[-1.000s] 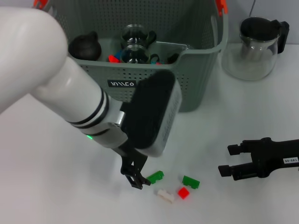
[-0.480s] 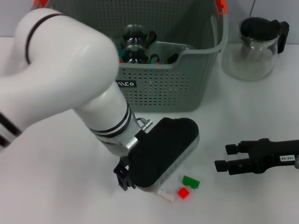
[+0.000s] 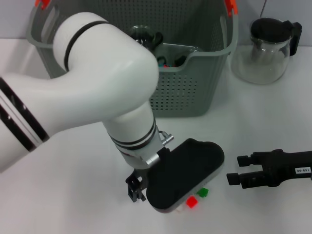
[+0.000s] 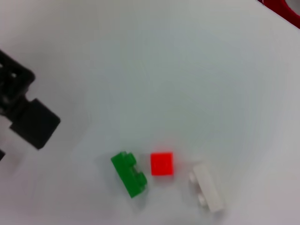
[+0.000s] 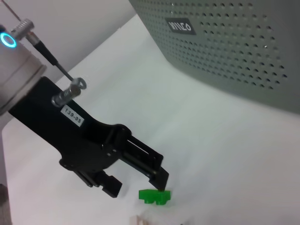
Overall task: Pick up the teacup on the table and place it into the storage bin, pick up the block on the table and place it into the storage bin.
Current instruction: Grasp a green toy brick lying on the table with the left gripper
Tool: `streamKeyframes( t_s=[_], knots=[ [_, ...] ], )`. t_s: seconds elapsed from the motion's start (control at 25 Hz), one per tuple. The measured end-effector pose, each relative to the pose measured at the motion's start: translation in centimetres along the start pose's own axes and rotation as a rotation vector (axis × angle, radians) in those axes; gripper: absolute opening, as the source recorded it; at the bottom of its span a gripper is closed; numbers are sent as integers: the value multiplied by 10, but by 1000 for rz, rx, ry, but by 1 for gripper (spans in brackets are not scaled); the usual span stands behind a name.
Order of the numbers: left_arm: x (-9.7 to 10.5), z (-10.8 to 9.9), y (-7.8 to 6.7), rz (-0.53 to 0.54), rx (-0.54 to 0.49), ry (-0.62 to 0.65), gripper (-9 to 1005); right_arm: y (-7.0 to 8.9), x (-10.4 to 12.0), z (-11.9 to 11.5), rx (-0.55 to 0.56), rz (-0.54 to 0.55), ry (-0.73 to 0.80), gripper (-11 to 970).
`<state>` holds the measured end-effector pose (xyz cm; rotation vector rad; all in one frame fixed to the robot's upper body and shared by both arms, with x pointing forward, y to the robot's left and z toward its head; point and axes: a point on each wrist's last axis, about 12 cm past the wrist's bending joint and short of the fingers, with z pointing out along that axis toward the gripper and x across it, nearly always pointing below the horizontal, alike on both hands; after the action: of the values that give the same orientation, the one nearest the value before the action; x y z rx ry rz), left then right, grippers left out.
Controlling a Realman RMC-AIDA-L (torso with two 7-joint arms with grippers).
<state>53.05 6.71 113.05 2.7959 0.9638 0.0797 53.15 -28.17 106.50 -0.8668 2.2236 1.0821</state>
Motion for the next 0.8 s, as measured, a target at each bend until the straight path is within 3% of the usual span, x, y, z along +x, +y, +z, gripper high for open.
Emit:
streamKeyframes(
  t_s=[0.48, 0.8],
  knots=[
    [-8, 2, 13, 43, -8, -5, 900, -1, -4, -1, 5, -14, 2, 911],
    [-9, 10, 14, 61, 2, 9, 886, -1, 0, -1, 10, -2, 2, 911]
  ],
)
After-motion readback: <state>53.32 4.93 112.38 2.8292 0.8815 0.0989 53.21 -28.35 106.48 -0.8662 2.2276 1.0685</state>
